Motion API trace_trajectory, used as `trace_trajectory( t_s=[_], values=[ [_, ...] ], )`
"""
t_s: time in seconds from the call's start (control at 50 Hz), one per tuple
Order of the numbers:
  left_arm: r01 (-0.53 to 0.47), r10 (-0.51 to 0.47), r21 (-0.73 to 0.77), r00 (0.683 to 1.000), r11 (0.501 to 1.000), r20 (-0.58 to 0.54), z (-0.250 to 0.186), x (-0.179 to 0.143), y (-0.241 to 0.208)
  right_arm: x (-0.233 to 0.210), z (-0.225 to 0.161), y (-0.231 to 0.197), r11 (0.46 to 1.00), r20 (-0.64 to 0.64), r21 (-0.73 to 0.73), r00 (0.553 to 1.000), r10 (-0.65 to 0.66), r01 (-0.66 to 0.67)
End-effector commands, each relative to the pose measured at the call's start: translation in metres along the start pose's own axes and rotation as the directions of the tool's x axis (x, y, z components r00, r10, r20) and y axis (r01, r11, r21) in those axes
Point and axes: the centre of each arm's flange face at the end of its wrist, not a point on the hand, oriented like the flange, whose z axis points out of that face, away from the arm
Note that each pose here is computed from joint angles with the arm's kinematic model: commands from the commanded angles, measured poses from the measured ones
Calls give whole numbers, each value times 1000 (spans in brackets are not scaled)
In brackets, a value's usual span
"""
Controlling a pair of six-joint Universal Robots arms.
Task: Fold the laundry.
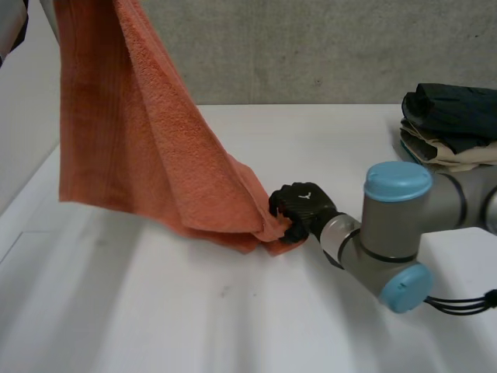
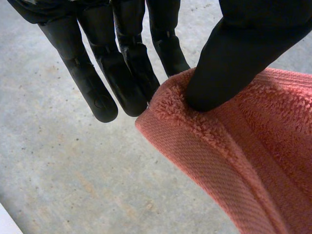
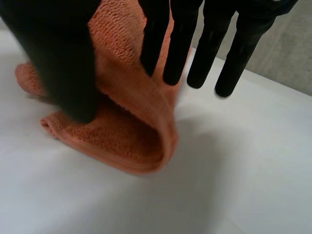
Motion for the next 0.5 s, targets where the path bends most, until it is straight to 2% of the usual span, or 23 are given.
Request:
trace_trajectory(
  t_s=[0.02,0.06,0.08,0.14,0.16,0.26,0.3,0.36,0.5],
  values=[
    [-9,9,-8,1000,1000,15,-3,-5,1,1,8,-1,1000,-46,3,999,20,-20],
    [-12,12,-19,1000,1000,13,-4,-5,4,5,-1,-13,999,-79,34,997,-2,5],
    [-16,17,-38,1000,999,13,-7,-6,9,15,-16,-45,993,-118,109,993,-28,40],
    [-30,32,-87,999,996,19,-11,-10,23,49,-49,-101,966,-234,219,968,-84,137],
    [-38,41,-129,999,991,26,-13,-15,35,68,-76,-133,941,-319,254,937,-139,225],
    [-46,63,-276,997,960,53,-22,-33,73,86,-144,-198,869,-466,229,833,-298,439],
    [-42,65,-322,996,946,60,-26,-38,83,85,-159,-212,852,-483,194,804,-348,485],
    [-32,56,-407,997,913,47,-36,-39,99,84,-168,-217,850,-480,153,789,-383,505],
    [-14,-4,-579,1000,815,-29,-58,-22,133,88,-158,-192,841,-416,-36,757,-504,540]
  ],
)
